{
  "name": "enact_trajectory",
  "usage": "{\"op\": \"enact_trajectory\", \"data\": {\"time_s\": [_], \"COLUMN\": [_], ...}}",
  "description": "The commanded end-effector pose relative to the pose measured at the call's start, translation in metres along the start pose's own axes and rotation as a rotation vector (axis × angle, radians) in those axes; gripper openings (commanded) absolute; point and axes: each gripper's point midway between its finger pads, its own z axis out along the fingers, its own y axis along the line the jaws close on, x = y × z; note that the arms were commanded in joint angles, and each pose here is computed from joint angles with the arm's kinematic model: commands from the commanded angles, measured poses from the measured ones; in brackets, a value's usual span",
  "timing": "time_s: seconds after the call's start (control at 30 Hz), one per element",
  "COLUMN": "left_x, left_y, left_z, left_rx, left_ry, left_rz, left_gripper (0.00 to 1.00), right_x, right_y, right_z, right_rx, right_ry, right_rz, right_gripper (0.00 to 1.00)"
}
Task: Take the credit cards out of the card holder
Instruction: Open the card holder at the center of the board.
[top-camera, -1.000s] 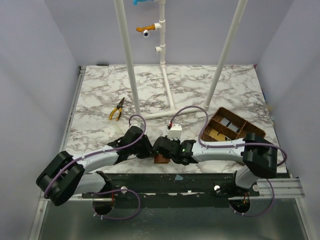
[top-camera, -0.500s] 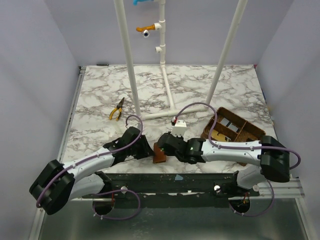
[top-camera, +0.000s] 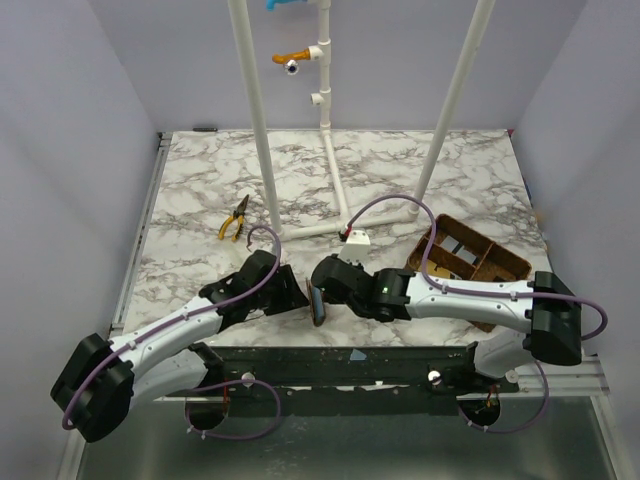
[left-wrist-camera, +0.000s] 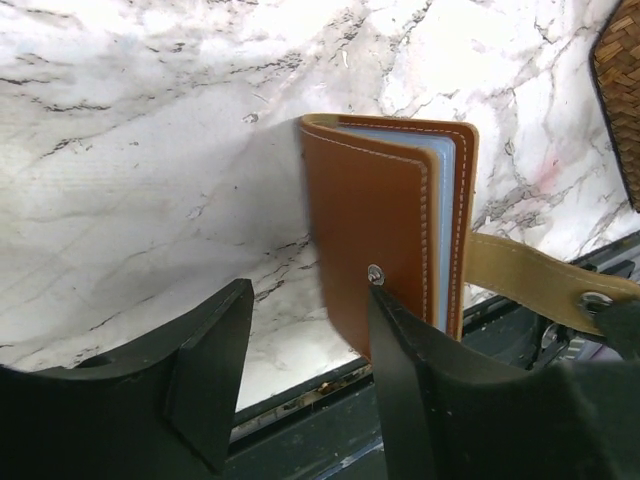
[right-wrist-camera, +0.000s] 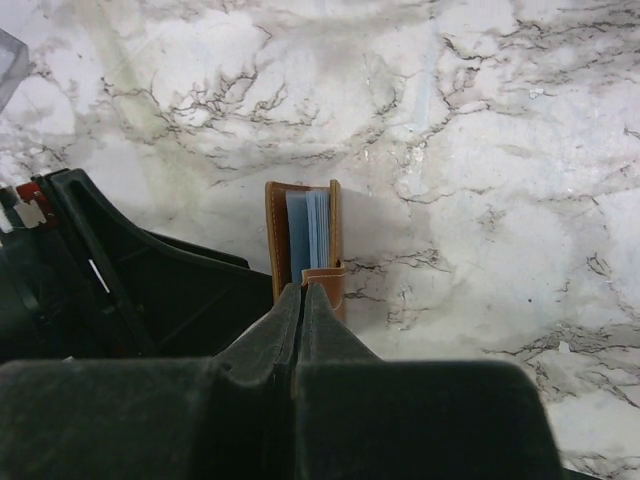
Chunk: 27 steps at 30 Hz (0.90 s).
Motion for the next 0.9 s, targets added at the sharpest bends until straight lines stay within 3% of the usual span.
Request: {"op": "enact_trajectory", "data": {"time_s": [0.0,0.5,0.87], "left_x": [-0.006,-0.003,-0.007], "left_y": [0.002,0.013,0.001], "left_z": [-0.005,-0.005,-0.001], "left_rx": [-0.018,-0.04,-0.018], "left_ry": [-0.034,-0.048,-0.026], "left_rz": [0.009,0.012,0.047], "left_gripper": [0.52,0.52,0.41], "right_x": [-0.018,-0.022,0.003], "right_y": [0.004,-0.011,-0.109], "right_z": [-0.007,-0.014,-0.024], "right_rx": [0.014,0.071,0.343], "right_ry": [-0.047,-0.057,-0.053], "right_rz": [-0.015,-0.004,-0.053], "right_gripper": [0.01,0.01,0.01]}}
